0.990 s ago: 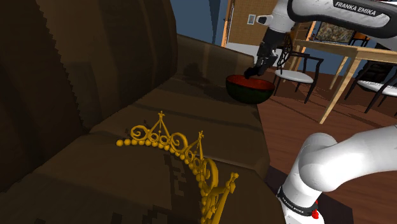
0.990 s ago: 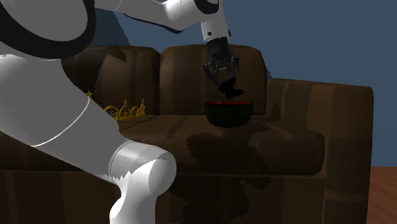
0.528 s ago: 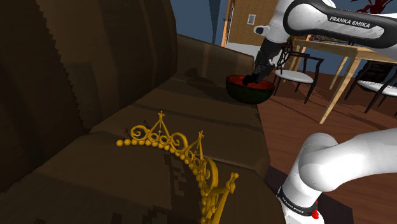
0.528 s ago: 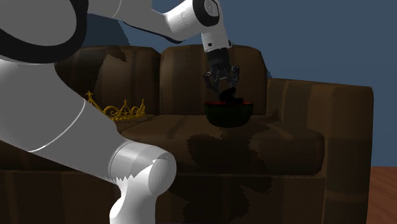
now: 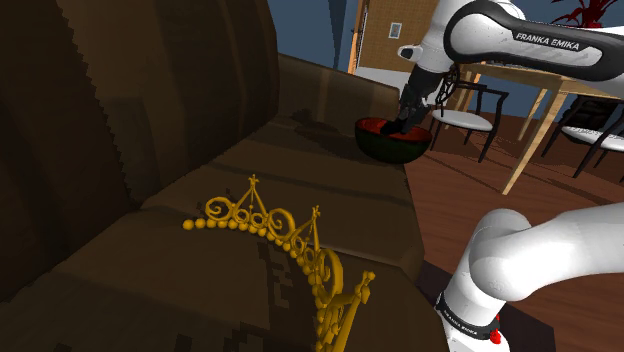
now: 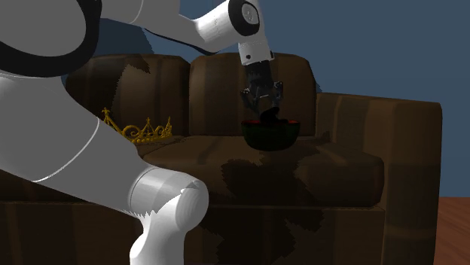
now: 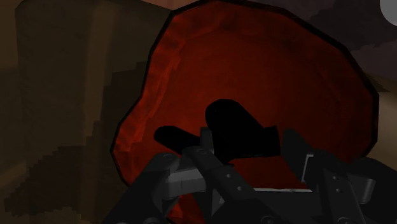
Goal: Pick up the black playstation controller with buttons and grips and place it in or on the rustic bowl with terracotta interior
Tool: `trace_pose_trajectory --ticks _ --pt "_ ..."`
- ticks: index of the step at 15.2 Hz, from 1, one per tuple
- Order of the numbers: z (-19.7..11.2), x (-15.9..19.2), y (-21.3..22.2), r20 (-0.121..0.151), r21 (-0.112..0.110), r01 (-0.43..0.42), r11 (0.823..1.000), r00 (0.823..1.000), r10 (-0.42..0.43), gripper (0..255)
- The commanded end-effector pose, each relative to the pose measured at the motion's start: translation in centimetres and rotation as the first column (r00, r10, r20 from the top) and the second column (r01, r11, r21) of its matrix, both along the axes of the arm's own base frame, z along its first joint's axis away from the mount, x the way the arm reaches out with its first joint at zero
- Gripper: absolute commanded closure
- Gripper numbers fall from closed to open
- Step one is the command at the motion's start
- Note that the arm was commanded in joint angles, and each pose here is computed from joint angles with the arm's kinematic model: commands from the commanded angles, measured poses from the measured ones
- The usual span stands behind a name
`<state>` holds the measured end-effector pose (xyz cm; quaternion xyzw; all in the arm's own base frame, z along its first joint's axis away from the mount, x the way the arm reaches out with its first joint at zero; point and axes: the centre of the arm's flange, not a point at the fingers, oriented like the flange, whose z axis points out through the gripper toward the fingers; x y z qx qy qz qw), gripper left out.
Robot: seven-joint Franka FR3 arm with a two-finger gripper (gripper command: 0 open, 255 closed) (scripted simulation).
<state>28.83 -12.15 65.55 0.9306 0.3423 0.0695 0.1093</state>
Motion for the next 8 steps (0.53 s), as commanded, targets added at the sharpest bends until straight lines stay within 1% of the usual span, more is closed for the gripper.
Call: trace_pose_trajectory --ticks 1,6,8 --pt "0.0 0.0 0.0 0.0 0.0 0.0 1.0 1.0 0.0 0" --pt "0.0 0.0 0.0 0.0 0.0 0.0 1.0 1.0 0.0 0" --pt "2.6 -0.5 0.4 0.0 0.0 0.0 1.0 1.0 0.0 0"
